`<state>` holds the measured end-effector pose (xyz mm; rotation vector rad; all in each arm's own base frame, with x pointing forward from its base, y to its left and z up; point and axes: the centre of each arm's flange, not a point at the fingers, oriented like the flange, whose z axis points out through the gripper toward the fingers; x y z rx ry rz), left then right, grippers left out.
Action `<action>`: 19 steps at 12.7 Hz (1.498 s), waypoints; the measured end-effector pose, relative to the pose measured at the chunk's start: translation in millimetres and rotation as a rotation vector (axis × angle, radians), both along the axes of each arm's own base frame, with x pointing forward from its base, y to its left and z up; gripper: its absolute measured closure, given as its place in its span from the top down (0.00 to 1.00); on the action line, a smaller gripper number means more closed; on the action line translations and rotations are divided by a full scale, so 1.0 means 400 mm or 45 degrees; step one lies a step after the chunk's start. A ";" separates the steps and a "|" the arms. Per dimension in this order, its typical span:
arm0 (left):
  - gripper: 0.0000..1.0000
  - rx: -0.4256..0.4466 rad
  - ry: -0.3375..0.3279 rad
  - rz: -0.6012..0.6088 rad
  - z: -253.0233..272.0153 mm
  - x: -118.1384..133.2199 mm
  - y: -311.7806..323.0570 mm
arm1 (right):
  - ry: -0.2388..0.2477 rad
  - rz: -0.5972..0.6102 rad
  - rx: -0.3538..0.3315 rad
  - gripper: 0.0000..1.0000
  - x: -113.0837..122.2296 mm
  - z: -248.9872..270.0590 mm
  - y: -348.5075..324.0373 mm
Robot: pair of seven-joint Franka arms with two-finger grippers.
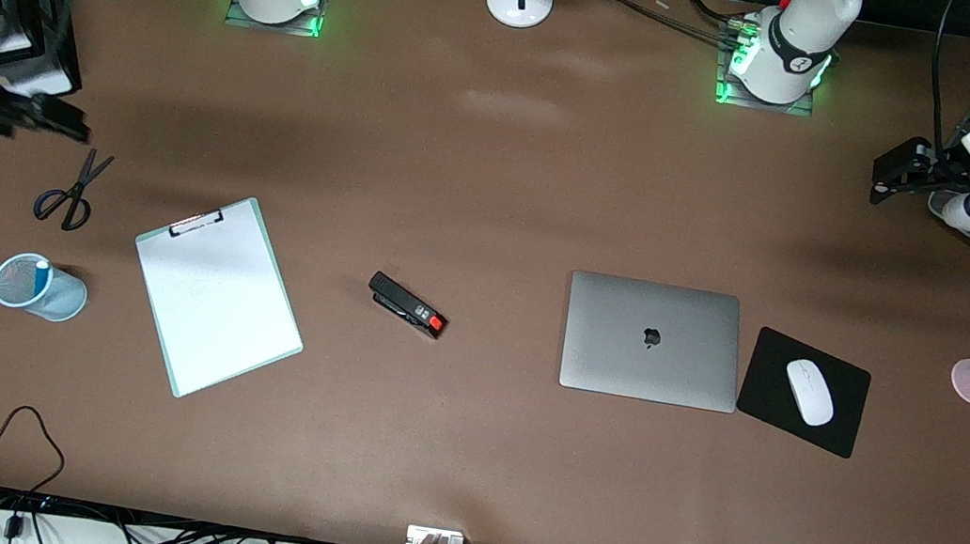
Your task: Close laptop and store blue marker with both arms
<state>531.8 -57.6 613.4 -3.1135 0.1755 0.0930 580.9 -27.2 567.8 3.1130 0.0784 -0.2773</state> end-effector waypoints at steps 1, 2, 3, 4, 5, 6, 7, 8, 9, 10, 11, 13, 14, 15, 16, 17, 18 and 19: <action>1.00 0.000 0.000 0.000 -0.001 0.000 0.000 | -0.018 -0.009 -0.018 1.00 -0.015 0.049 -0.014; 1.00 -0.002 -0.001 0.000 -0.001 0.000 -0.001 | -0.034 -0.016 -0.037 1.00 -0.024 0.088 -0.023; 1.00 -0.007 -0.003 0.000 0.000 0.000 -0.002 | -0.040 -0.033 -0.052 1.00 -0.029 0.109 -0.026; 1.00 -0.009 -0.003 0.000 0.000 0.000 -0.002 | -0.041 -0.057 -0.058 1.00 -0.031 0.116 -0.025; 1.00 -0.010 -0.004 0.000 0.000 0.000 -0.002 | -0.041 -0.078 -0.062 1.00 -0.031 0.114 -0.025; 1.00 -0.010 -0.006 -0.001 0.000 0.001 -0.002 | -0.049 -0.085 -0.063 1.00 -0.029 0.110 -0.025; 1.00 -0.011 -0.011 -0.001 0.001 0.002 -0.003 | -0.073 -0.084 -0.062 1.00 -0.030 0.106 -0.026; 1.00 -0.012 -0.014 -0.001 0.002 0.003 -0.003 | -0.091 -0.083 -0.060 1.00 -0.039 0.101 -0.027; 1.00 -0.015 -0.016 -0.002 0.002 0.003 -0.003 | -0.096 -0.083 -0.057 1.00 -0.057 0.101 -0.028; 1.00 -0.020 -0.016 -0.002 0.002 0.003 -0.005 | -0.096 -0.087 -0.047 1.00 -0.075 0.107 -0.031; 1.00 -0.024 -0.016 -0.002 0.002 0.003 -0.005 | -0.103 -0.098 -0.026 1.00 -0.092 0.117 -0.037; 1.00 -0.027 -0.016 -0.003 0.002 0.003 -0.006 | -0.115 -0.121 0.005 1.00 -0.112 0.133 -0.055; 1.00 -0.027 -0.016 -0.003 0.002 0.003 -0.006 | -0.115 -0.125 0.007 1.00 -0.115 0.133 -0.058; 1.00 -0.027 -0.016 -0.004 0.002 0.003 -0.006 | -0.113 -0.125 0.007 1.00 -0.115 0.131 -0.059; 1.00 -0.027 -0.016 -0.004 0.002 0.003 -0.006 | -0.110 -0.124 0.007 1.00 -0.115 0.128 -0.057; 1.00 -0.027 -0.016 -0.004 0.002 0.003 -0.006 | -0.108 -0.122 0.007 1.00 -0.114 0.126 -0.055; 1.00 -0.027 -0.016 -0.004 0.002 0.003 -0.006 | -0.106 -0.121 0.007 1.00 -0.114 0.124 -0.054; 1.00 -0.027 -0.016 -0.004 0.002 0.003 -0.006 | -0.104 -0.121 0.007 1.00 -0.114 0.123 -0.054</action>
